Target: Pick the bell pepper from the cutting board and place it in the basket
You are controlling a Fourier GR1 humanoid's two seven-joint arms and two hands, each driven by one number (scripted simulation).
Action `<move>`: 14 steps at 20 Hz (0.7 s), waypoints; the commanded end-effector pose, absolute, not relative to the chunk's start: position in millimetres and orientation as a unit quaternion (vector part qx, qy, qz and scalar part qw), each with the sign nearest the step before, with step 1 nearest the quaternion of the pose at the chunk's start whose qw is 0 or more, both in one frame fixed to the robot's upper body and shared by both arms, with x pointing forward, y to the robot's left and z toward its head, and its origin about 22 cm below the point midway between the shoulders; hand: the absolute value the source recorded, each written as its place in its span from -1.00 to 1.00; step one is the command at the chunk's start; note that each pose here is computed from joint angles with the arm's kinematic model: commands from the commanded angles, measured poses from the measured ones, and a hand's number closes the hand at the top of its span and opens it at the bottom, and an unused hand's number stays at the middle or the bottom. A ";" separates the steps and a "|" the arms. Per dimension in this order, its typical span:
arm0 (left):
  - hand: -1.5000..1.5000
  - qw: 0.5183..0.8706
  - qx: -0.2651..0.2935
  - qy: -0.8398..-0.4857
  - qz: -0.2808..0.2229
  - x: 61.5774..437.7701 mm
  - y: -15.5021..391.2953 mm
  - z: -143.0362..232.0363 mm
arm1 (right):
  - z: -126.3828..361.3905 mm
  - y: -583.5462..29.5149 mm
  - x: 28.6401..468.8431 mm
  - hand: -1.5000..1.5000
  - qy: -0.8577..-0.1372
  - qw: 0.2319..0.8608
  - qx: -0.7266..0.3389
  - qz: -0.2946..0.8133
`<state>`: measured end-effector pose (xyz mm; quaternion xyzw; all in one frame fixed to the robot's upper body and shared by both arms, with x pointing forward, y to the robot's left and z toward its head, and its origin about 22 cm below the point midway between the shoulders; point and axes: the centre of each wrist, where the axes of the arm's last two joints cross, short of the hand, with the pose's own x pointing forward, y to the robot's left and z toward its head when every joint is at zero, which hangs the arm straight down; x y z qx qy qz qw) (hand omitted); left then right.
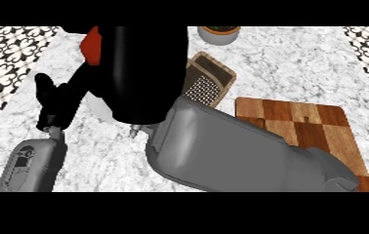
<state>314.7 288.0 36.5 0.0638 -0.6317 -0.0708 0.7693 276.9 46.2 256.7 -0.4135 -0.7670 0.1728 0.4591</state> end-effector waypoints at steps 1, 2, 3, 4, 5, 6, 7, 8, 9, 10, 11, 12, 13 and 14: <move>0.00 0.770 0.066 -0.630 -0.074 315.7 289.0 34.8 | 289.8 61.8 287.6 1.00 -0.692 0.532 -0.474 0.118; 0.00 0.763 0.066 -0.639 -0.071 314.3 285.7 37.8 | 295.1 62.0 292.7 1.00 -0.688 0.538 -0.475 0.111; 0.00 0.762 0.075 -0.640 -0.067 317.7 292.4 39.3 | 294.2 63.4 294.0 1.00 -0.688 0.539 -0.474 0.112; 0.00 0.762 0.062 -0.641 -0.068 317.2 284.8 43.4 | 300.3 63.2 299.7 1.00 -0.678 0.543 -0.483 0.108; 0.00 0.766 0.069 -0.635 -0.065 314.9 288.5 39.9 | 303.9 64.9 298.6 1.00 -0.682 0.539 -0.483 0.106; 0.00 0.766 0.075 -0.635 -0.068 312.4 302.0 38.3 | 304.3 65.7 301.5 1.00 -0.676 0.542 -0.487 0.109; 0.00 0.768 0.066 -0.634 -0.061 313.3 288.6 33.7 | 306.4 66.1 307.5 1.00 -0.669 0.551 -0.488 0.106; 0.00 0.766 0.069 -0.636 -0.061 312.1 293.1 37.8 | 309.4 68.4 304.4 1.00 -0.669 0.549 -0.487 0.115; 0.00 0.767 0.069 -0.634 -0.065 317.8 297.8 40.2 | 304.0 71.5 303.4 1.00 -0.674 0.541 -0.489 0.118; 0.00 0.768 0.073 -0.635 -0.051 316.5 290.2 41.4 | 297.0 70.2 306.4 1.00 -0.665 0.540 -0.500 0.125; 0.00 0.763 0.070 -0.639 -0.064 311.1 291.8 42.4 | 310.7 72.2 307.8 1.00 -0.665 0.548 -0.493 0.119; 0.00 0.766 0.078 -0.635 -0.062 310.9 294.0 37.8 | 297.9 69.2 311.2 1.00 -0.663 0.552 -0.493 0.117; 0.00 0.769 0.069 -0.632 -0.062 307.9 309.3 37.9 | 286.0 70.3 317.0 1.00 -0.664 0.549 -0.495 0.112; 0.00 0.762 0.069 -0.641 -0.058 309.3 288.4 35.5 | 276.7 67.0 321.4 1.00 -0.663 0.554 -0.492 0.108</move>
